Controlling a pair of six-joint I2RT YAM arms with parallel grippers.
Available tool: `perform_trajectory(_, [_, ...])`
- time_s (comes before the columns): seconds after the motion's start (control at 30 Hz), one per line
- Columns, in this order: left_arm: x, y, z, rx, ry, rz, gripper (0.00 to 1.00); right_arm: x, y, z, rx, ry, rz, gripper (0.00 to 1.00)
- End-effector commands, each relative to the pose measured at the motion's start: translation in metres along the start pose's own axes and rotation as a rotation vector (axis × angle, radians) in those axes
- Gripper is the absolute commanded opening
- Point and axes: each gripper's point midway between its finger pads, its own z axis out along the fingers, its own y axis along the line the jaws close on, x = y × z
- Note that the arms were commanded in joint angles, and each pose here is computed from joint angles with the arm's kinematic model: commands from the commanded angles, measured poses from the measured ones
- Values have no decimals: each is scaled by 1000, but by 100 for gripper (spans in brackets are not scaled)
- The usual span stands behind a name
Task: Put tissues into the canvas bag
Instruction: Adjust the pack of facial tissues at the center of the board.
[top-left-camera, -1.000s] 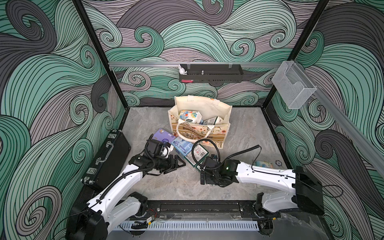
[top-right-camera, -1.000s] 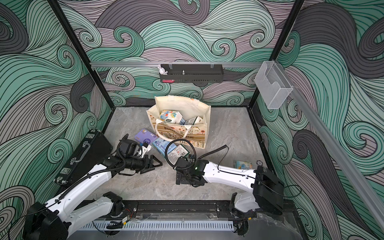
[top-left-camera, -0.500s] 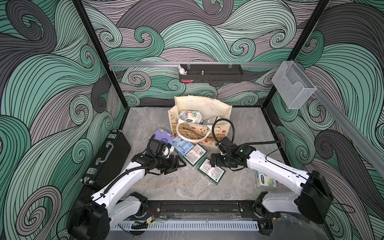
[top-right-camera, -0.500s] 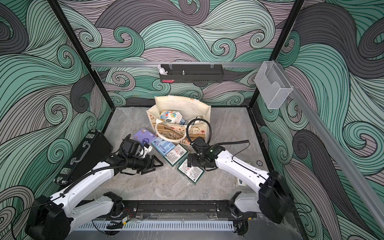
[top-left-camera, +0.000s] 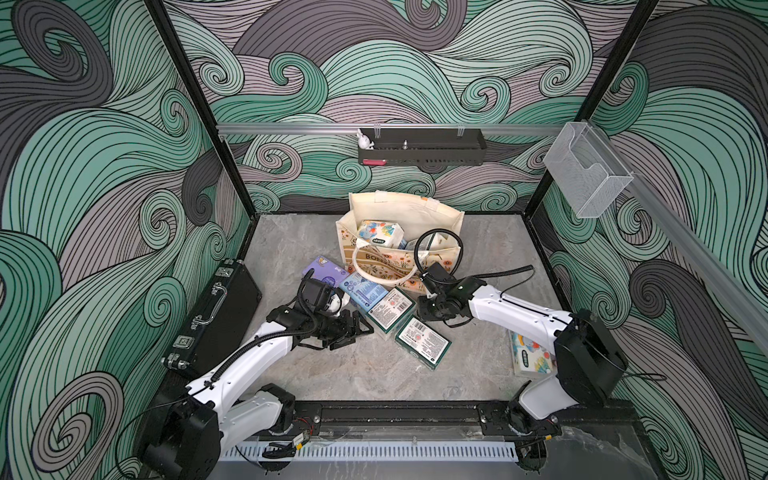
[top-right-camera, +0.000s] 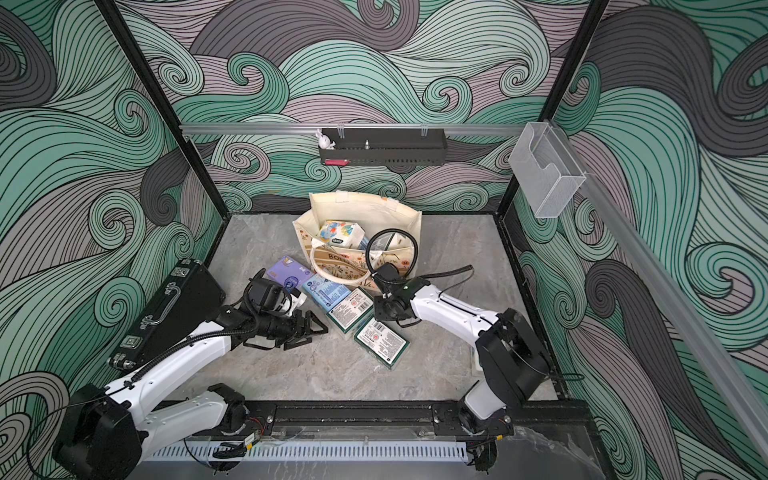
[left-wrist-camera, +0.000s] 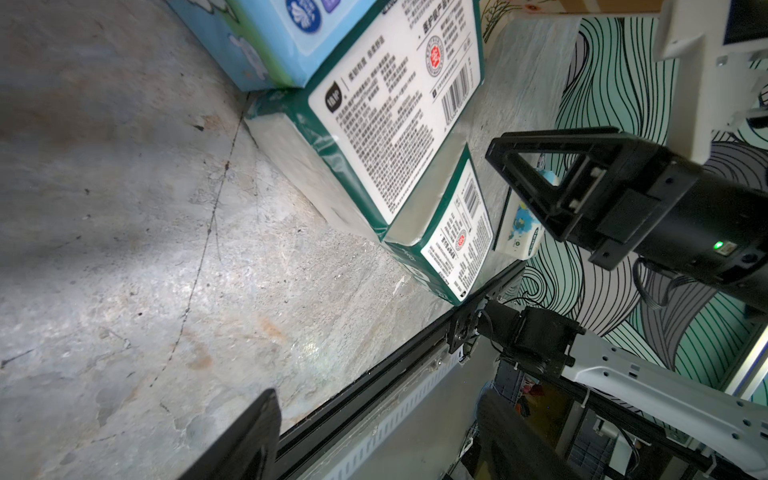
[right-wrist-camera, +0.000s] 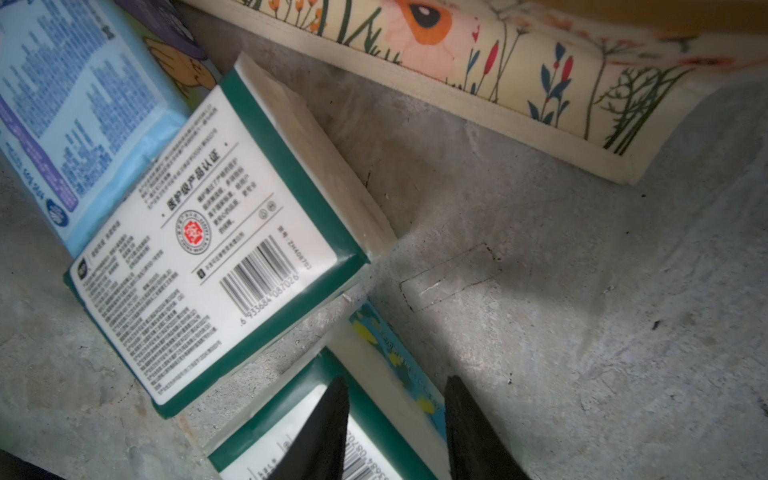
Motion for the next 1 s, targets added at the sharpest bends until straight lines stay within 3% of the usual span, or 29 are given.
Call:
perform_trajectory(0.0, [-5,-4,0,-2,-11,6,77,4,6,12,-31,34,-30,39])
perform_trajectory(0.23, [-5,-3,2,-5,-8,7,77,25,42,12,-241,68,-23,43])
perform_trajectory(0.57, [0,-5,7,-1,5,9,77,53,96,-31,-411,85,-110,54])
perform_trajectory(0.7, [5,-8,11,-5,14,21,74,49,73,-55,-355,19,-103,64])
perform_trajectory(0.77, [8,-11,16,-8,20,30,74,48,53,-70,-315,-21,-86,74])
perform_trajectory(0.97, [13,-23,35,-11,47,58,72,59,-22,-86,-187,-72,83,78])
